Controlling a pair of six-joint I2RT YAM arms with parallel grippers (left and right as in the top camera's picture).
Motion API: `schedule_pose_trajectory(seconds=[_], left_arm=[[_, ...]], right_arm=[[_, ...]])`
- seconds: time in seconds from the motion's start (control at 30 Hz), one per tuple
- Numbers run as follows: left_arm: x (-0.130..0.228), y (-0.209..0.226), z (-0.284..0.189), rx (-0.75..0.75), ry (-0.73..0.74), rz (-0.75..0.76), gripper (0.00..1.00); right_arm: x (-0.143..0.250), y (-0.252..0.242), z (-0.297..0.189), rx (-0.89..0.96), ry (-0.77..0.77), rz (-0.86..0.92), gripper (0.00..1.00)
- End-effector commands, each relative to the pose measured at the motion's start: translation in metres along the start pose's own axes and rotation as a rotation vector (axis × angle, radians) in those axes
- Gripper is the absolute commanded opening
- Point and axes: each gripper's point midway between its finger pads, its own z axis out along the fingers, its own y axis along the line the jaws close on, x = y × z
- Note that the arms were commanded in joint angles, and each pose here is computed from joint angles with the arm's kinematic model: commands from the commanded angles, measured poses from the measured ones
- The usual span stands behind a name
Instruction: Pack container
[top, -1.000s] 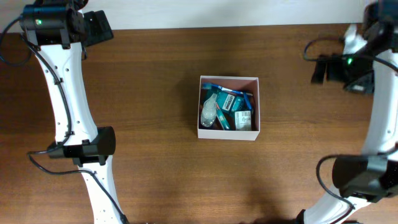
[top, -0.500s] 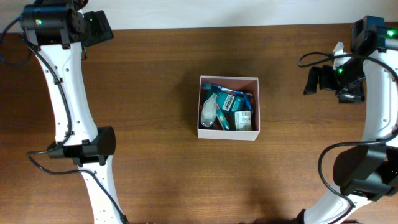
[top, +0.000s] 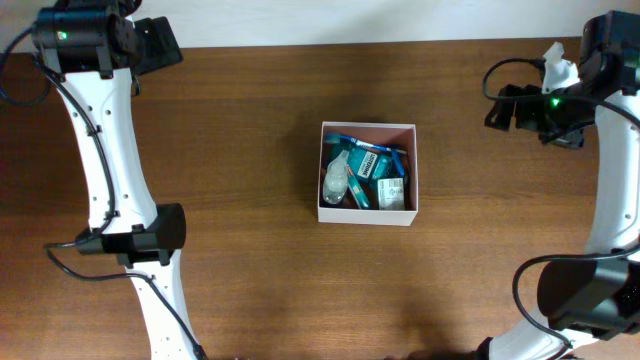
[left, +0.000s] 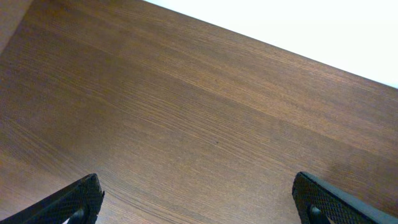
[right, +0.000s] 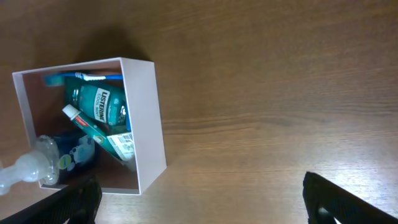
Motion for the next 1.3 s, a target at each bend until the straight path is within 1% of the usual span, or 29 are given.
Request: schedule_pose_trajectory(seconds=[0.0, 0.1, 0.23, 0.4, 0.6, 0.67, 0.77, 0.83, 0.9, 1.03, 1.13, 1.27], left_arm=[[-0.002, 0.000, -0.009, 0.010, -0.014, -0.014, 0.99], [-0.002, 0.000, -0.009, 0.010, -0.014, -0.014, 0.99], [-0.002, 0.000, -0.009, 0.010, -0.014, -0.014, 1.00], [-0.002, 0.000, -0.010, 0.010, -0.014, -0.014, 0.99], [-0.002, 0.000, -0.009, 0.010, -0.014, -0.014, 0.99], [-0.002, 0.000, -0.009, 0.010, -0.014, -0.014, 0.99], [-0.002, 0.000, -0.010, 0.010, -0.014, -0.014, 0.99], [-0.002, 0.000, -0.009, 0.010, -0.014, -0.014, 0.99], [-0.002, 0.000, -0.009, 0.010, -0.014, -0.014, 0.99], [-0.002, 0.000, -0.009, 0.010, -0.014, -0.014, 0.99], [-0.002, 0.000, -0.009, 0.010, -0.014, -0.014, 0.99], [-0.002, 0.000, -0.009, 0.010, -0.014, -0.014, 0.99]], right_arm=[[-0.002, 0.031, -0.006, -0.090, -0.029, -0.057, 0.99], [0.006, 0.044, -0.003, -0.103, 0.002, -0.083, 0.99], [0.015, 0.045, -0.002, -0.102, 0.041, -0.076, 0.99], [0.038, 0.046, -0.005, -0.110, 0.133, -0.044, 0.99], [0.032, 0.040, -0.004, -0.091, 0.108, -0.044, 0.99], [0.021, 0.038, -0.005, -0.092, 0.064, -0.053, 0.99], [-0.004, 0.039, -0.010, -0.128, -0.046, -0.068, 0.99], [-0.029, 0.038, -0.018, -0.132, -0.164, -0.105, 0.99], [-0.054, 0.037, -0.032, -0.117, -0.294, -0.198, 0.99], [-0.097, 0.041, -0.073, -0.089, -0.542, -0.297, 0.99], [-0.114, 0.047, -0.099, -0.075, -0.665, -0.339, 0.99], [-0.116, 0.061, -0.130, -0.055, -0.765, -0.410, 0.99]])
